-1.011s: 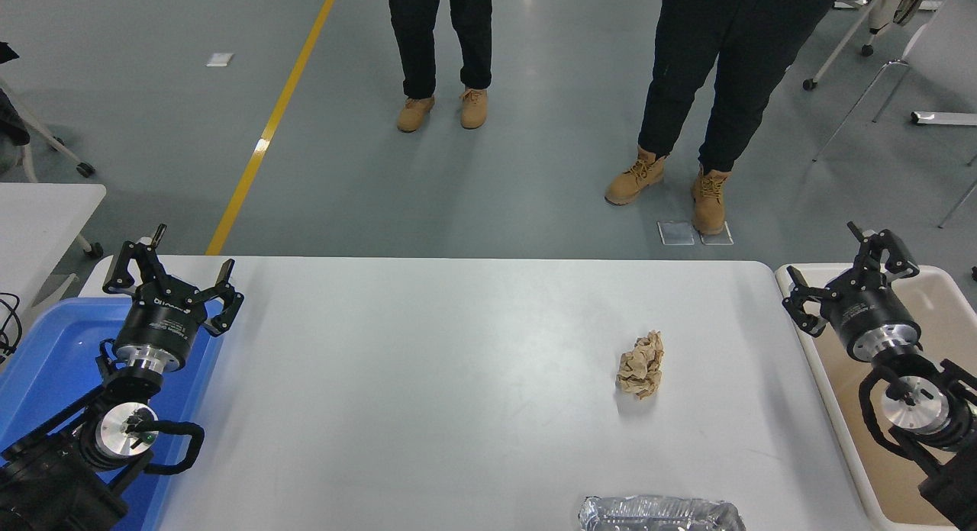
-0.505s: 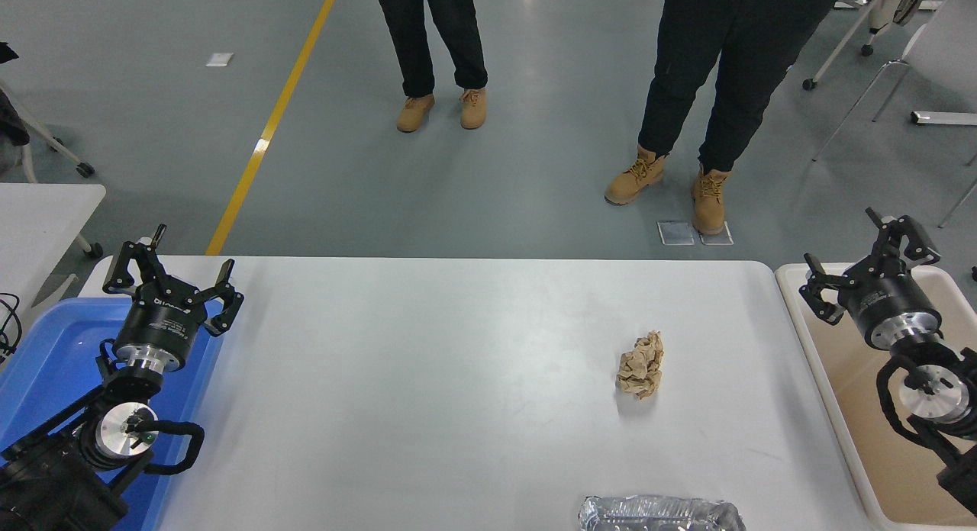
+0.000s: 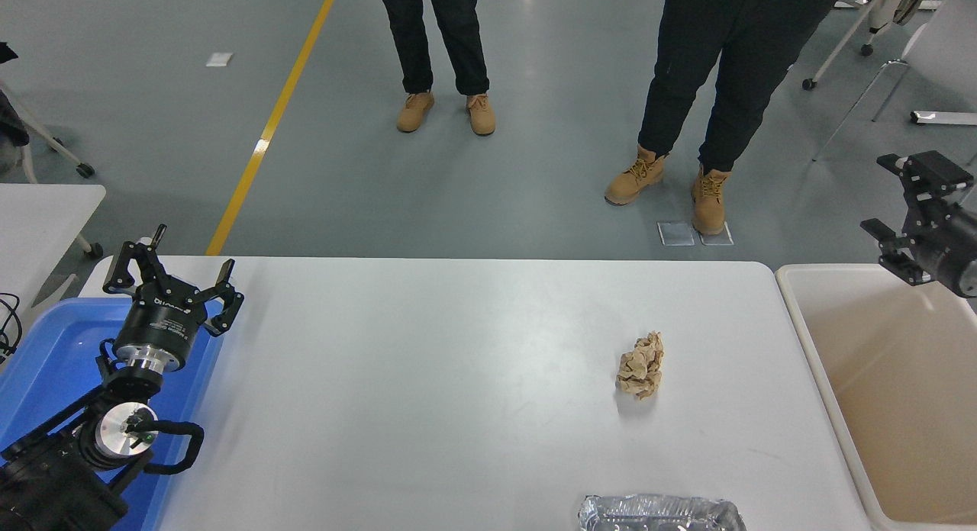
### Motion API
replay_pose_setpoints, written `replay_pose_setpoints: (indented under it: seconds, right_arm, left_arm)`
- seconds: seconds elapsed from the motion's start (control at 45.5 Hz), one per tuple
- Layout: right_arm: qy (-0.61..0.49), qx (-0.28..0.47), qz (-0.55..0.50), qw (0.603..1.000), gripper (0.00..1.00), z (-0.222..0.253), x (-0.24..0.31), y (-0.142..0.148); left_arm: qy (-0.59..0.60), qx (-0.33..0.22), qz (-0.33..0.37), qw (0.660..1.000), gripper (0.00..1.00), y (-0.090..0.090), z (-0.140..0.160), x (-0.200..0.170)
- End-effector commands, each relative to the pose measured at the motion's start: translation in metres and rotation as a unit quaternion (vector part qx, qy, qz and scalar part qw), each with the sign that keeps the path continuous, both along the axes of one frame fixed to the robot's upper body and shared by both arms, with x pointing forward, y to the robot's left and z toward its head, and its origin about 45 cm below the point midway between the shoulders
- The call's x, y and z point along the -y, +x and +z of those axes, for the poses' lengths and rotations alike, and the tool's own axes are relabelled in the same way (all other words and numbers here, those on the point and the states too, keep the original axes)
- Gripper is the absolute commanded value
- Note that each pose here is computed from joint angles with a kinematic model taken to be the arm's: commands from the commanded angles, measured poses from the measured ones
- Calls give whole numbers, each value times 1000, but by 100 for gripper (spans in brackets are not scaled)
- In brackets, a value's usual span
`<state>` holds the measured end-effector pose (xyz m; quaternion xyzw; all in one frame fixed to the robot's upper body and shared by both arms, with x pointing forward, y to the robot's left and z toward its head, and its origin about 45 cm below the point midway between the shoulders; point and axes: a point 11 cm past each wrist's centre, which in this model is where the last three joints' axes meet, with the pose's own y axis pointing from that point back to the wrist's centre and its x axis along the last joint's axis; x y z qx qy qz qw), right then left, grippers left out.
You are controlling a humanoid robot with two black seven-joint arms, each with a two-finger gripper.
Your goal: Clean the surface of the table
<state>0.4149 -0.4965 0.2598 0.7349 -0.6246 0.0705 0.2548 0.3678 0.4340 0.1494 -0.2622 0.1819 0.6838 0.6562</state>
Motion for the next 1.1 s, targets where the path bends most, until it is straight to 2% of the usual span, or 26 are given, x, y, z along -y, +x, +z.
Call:
replay_pose_setpoints:
  seconds: [0.0, 0.264, 0.484, 0.791, 0.945, 1.077]
  right_arm:
    - [-149, -81, 68, 983, 99, 1, 15, -14]
    - [-225, -118, 137, 957, 99, 19, 12, -12]
    - [-294, -171, 217, 915, 99, 2, -4, -23]
    - [-294, -197, 334, 874, 99, 6, -54, -43]
    - [-318, -239, 358, 845, 99, 6, -48, -54]
    - [-329, -277, 381, 818, 99, 6, -41, -80]
  left_arm:
    - [0, 0, 0, 1000, 99, 0, 0, 0]
    - [0, 0, 0, 1000, 99, 0, 0, 0]
    - [0, 0, 0, 1000, 99, 0, 0, 0]
    - [0, 0, 0, 1000, 99, 0, 0, 0]
    - [0, 0, 0, 1000, 99, 0, 0, 0]
    - [0, 0, 0, 1000, 99, 0, 0, 0]
